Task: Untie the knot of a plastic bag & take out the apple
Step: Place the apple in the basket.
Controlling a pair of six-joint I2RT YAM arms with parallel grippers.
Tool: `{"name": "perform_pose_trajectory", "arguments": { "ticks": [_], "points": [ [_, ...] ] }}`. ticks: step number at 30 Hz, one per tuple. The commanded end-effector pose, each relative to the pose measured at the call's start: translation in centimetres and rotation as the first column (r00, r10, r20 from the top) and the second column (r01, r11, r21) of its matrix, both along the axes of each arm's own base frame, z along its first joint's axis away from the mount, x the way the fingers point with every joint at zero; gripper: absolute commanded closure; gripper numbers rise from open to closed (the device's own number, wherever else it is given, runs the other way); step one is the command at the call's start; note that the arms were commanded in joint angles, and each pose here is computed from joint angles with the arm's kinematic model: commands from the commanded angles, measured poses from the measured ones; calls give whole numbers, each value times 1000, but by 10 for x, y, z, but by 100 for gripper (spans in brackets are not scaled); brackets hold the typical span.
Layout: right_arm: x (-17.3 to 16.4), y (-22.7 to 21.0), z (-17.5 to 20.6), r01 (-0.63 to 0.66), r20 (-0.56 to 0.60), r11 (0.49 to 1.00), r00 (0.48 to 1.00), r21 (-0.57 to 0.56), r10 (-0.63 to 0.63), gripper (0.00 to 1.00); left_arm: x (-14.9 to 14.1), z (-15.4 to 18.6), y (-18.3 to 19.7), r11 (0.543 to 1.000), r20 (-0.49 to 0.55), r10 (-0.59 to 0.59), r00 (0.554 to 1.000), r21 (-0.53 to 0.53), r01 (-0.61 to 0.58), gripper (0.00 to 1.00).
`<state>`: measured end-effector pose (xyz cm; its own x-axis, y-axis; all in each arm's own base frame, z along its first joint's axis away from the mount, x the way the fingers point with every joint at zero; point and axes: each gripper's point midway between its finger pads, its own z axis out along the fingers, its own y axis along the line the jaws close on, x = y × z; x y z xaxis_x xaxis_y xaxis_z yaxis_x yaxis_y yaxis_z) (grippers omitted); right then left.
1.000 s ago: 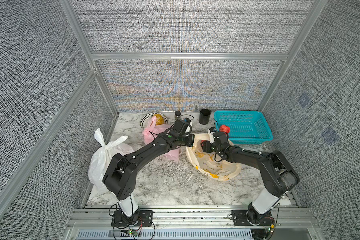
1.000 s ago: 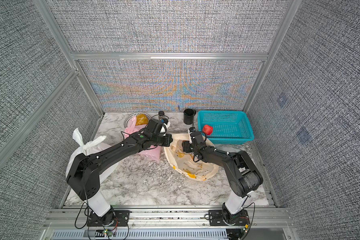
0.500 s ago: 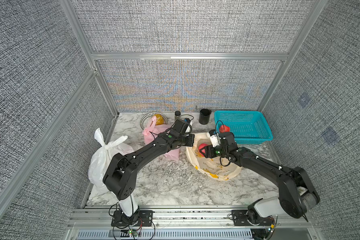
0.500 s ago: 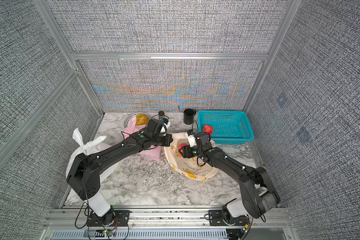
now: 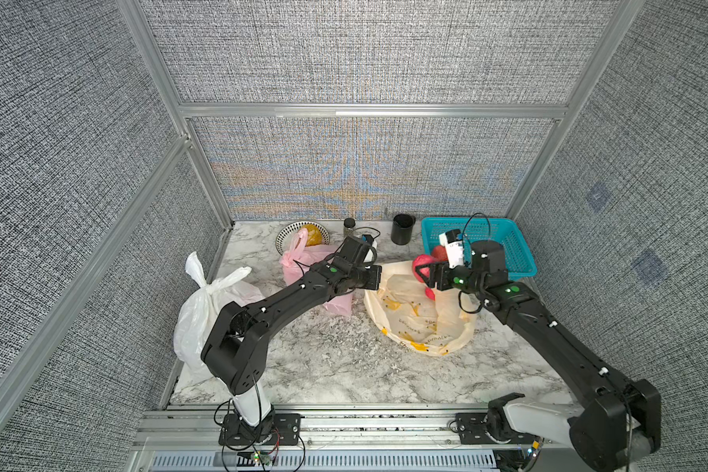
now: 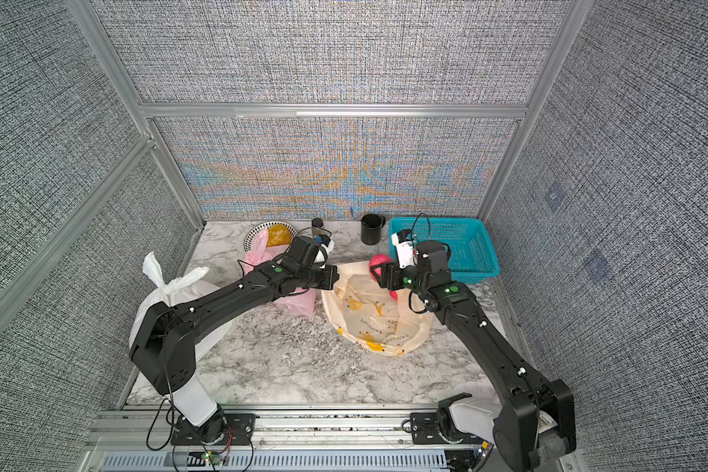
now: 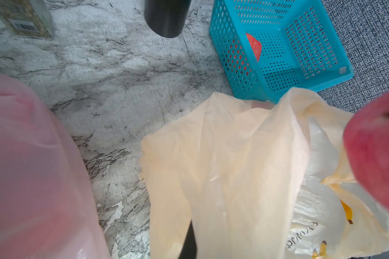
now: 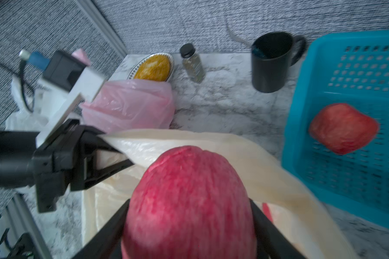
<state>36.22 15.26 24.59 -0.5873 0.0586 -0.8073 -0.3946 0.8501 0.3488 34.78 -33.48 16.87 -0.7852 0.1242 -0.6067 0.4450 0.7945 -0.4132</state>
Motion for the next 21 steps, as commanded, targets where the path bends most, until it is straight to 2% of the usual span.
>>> {"name": "perform_pose_trajectory", "arguments": {
  "ticks": [1,5,11,21],
  "points": [
    [29,-31,11,114,45,994,993,-2,-113,33,1,4,1,1000,24,-2,1000,-1,2,100],
    [69,-73,7,246,55,969,968,4,-246,33,1,6,1,1000,28,-4,1000,1,4,100],
    [113,-119,-34,363,-4,932,932,-27,-363,33,1,11,3,1000,45,-8,999,4,8,100],
    [139,-153,-110,432,-112,894,889,-118,-444,33,2,10,1,1000,41,-16,999,9,16,100]
  ]
}}
